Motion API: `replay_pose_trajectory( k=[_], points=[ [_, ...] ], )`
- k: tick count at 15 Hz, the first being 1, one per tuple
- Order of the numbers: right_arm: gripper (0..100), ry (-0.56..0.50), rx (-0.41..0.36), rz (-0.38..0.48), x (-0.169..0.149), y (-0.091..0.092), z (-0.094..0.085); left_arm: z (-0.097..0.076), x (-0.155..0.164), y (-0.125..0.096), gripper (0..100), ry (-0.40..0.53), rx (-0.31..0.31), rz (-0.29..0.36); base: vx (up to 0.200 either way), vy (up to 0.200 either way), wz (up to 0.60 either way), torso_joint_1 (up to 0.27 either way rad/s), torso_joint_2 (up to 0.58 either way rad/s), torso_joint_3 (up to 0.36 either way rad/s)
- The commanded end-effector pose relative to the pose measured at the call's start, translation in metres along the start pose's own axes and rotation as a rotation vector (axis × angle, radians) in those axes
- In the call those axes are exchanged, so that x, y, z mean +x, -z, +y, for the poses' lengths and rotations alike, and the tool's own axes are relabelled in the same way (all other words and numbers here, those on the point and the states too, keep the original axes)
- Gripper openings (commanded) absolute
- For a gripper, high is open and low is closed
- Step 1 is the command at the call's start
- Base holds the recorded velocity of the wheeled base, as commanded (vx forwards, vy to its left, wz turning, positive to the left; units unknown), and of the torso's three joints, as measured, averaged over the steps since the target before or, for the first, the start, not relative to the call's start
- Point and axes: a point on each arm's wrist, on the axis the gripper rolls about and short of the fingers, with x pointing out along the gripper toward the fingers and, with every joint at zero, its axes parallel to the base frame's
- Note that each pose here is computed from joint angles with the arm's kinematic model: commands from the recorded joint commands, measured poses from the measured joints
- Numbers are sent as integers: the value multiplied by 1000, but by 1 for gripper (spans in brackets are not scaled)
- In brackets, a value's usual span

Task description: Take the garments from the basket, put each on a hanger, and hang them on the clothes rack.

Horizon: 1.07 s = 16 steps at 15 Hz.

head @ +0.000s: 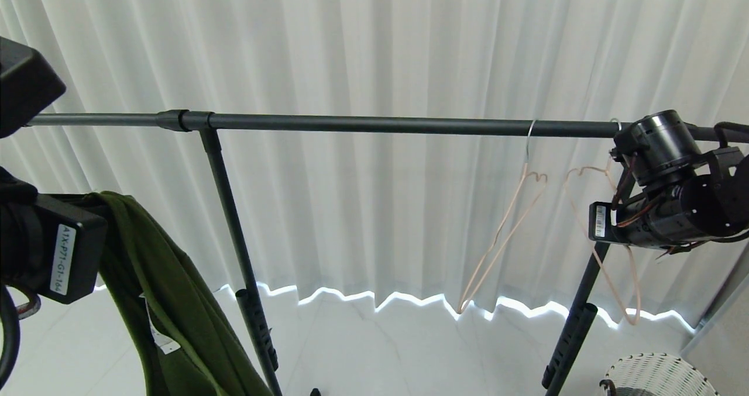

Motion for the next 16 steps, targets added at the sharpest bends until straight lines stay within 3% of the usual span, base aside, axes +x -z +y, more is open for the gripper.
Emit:
replay_pose_trajectory(
  k=[1,7,14,16],
  points=[
    [0,-23,3,-23,-11,-1,-2,1,-2,0,0,-1,-4,-7,0,0,0,0,0,0],
    [0,-102,-14,-92,-46,1,-11,2,-3,0,0,-1,-5,-10,0,0,0,0,0,0],
    [0,-221,-167,-299,-68,32,-37,4,-6,1,0,-2,-10,-18,0,0,0,0,0,0],
    [0,-230,-173,-324,-79,39,-47,4,-6,1,0,-3,-9,-17,0,0,0,0,0,0]
  ],
)
